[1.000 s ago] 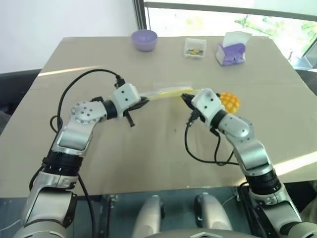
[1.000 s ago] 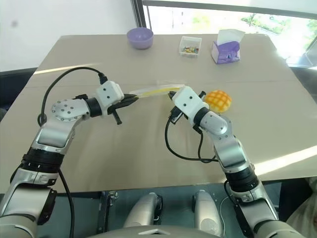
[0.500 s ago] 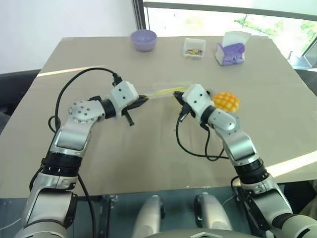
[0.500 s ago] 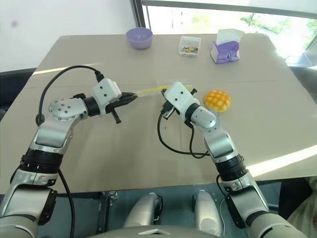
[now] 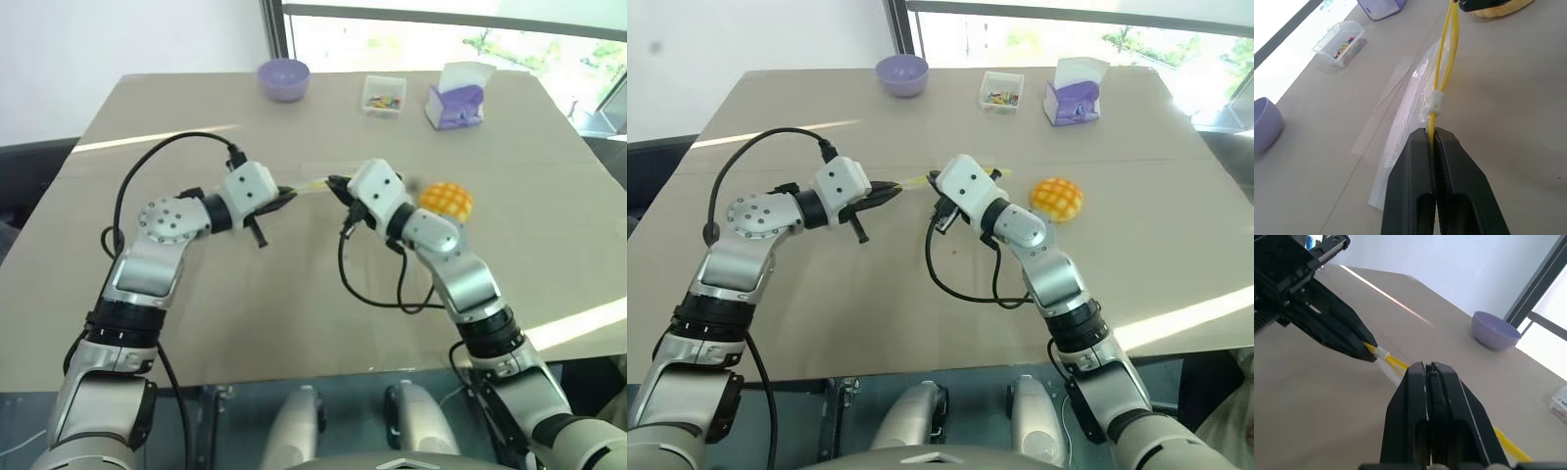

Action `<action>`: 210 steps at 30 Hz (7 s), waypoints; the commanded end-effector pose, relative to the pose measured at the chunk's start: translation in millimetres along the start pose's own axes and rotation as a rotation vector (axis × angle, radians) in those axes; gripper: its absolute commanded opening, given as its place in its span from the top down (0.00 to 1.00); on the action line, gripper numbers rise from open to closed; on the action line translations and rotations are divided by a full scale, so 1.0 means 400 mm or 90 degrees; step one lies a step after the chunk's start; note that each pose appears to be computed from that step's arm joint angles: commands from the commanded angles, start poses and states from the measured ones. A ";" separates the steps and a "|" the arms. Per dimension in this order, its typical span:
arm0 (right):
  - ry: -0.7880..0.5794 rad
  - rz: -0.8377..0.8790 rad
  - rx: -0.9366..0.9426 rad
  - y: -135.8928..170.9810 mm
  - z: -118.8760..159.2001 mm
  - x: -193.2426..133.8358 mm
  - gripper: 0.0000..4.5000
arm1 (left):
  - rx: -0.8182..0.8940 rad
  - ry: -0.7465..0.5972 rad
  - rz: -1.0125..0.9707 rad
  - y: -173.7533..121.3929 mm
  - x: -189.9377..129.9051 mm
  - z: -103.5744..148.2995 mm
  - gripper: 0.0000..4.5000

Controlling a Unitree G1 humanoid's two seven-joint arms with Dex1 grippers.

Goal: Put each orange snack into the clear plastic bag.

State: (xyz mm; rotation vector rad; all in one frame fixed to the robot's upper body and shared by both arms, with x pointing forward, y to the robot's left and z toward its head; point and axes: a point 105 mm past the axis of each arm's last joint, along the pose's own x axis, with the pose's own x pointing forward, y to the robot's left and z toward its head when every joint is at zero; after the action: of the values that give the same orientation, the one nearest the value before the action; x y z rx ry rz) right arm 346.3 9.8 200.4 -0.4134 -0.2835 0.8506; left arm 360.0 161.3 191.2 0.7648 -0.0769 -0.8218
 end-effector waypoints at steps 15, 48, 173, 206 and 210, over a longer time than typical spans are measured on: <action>0.045 -0.018 0.053 -0.010 -0.050 0.025 0.98 | 0.087 -0.046 0.000 -0.012 -0.003 0.049 1.00; 0.190 -0.010 -0.305 0.003 -0.249 0.011 0.56 | 0.106 -0.013 -0.064 -0.062 -0.005 -0.021 1.00; 0.205 -0.067 0.327 -0.032 -0.158 -0.162 0.99 | 0.164 -0.075 -0.089 -0.099 0.024 0.055 1.00; 0.204 -0.097 0.223 -0.055 -0.171 -0.105 0.99 | 0.192 -0.140 -0.138 -0.112 0.049 0.072 1.00; 0.179 -0.093 0.270 -0.052 -0.159 -0.100 0.80 | 0.185 -0.136 -0.141 -0.117 0.052 0.066 1.00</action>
State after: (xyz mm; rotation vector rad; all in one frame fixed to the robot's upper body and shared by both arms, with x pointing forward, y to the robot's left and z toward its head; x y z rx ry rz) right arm 360.2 -48.1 130.8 -0.1329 0.1941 0.6682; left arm 337.6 113.6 171.4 0.9630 -0.2814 -1.1139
